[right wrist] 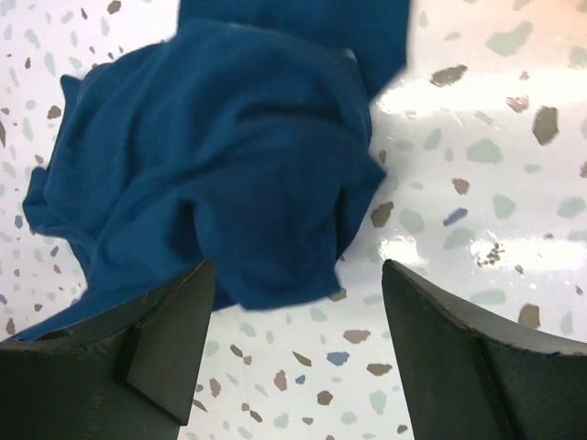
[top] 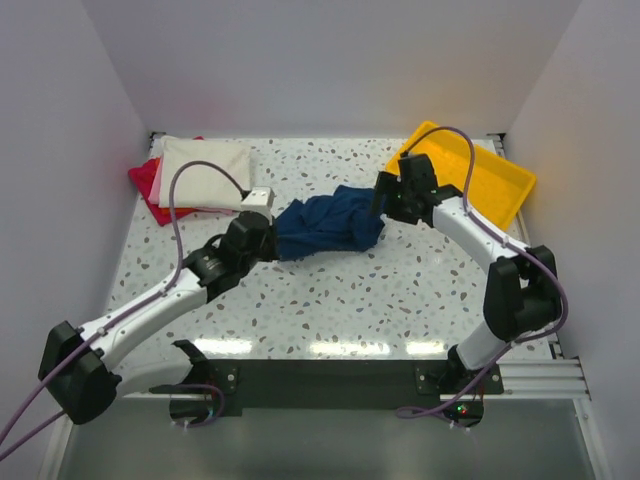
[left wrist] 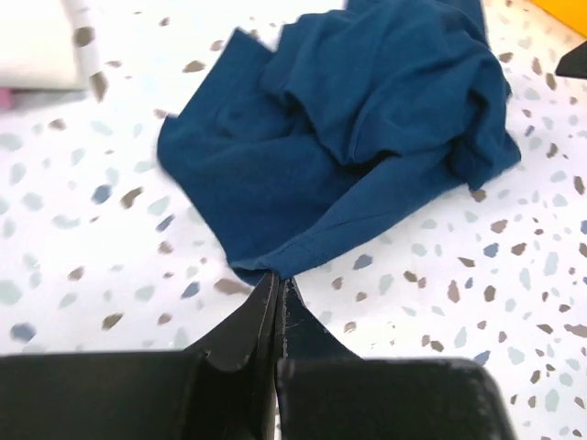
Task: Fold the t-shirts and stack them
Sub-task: Flatten the tshirt out
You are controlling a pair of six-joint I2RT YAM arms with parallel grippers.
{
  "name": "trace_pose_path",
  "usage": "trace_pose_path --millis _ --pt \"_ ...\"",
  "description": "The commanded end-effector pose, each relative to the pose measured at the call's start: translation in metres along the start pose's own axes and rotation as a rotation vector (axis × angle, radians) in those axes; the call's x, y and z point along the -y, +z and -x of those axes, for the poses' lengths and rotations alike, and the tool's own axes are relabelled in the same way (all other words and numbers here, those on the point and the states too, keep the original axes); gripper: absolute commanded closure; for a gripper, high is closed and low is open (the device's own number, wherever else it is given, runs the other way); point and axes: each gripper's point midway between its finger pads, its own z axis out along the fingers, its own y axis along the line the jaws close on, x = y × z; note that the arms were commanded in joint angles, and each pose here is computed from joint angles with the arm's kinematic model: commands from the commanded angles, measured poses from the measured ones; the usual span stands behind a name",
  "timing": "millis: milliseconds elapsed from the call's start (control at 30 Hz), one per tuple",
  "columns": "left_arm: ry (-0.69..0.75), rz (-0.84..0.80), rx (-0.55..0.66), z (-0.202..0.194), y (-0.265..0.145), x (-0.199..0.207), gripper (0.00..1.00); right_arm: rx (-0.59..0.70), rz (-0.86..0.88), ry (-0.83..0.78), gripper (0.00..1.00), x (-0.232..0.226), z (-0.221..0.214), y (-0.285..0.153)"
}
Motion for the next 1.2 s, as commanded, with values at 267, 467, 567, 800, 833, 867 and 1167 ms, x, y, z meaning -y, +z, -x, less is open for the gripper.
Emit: trace_pose_path --millis 267,467,567,800,833,867,1167 --pt "-0.056 0.232 -0.090 -0.053 -0.029 -0.062 1.00 -0.118 0.232 -0.001 0.29 -0.056 -0.015 0.040" --pt "-0.074 0.237 -0.110 -0.062 -0.027 -0.063 1.00 -0.160 0.313 -0.060 0.28 -0.080 -0.031 0.038" --pt "-0.076 0.239 -0.112 -0.064 -0.027 -0.064 1.00 -0.191 0.328 -0.065 0.29 -0.084 -0.041 0.041" --pt "-0.067 0.258 -0.105 -0.065 -0.022 -0.067 1.00 -0.303 0.333 -0.062 0.66 -0.085 -0.070 0.058" --pt "-0.068 0.269 -0.103 -0.065 -0.021 -0.069 1.00 -0.311 0.330 -0.059 0.79 -0.085 -0.071 0.056" --pt "-0.067 0.294 -0.089 -0.062 -0.019 -0.074 1.00 -0.306 0.333 -0.060 0.86 -0.087 -0.068 0.052" --pt "-0.168 0.438 0.207 0.105 -0.011 -0.144 1.00 -0.049 0.381 -0.051 1.00 -0.121 0.066 -0.032"
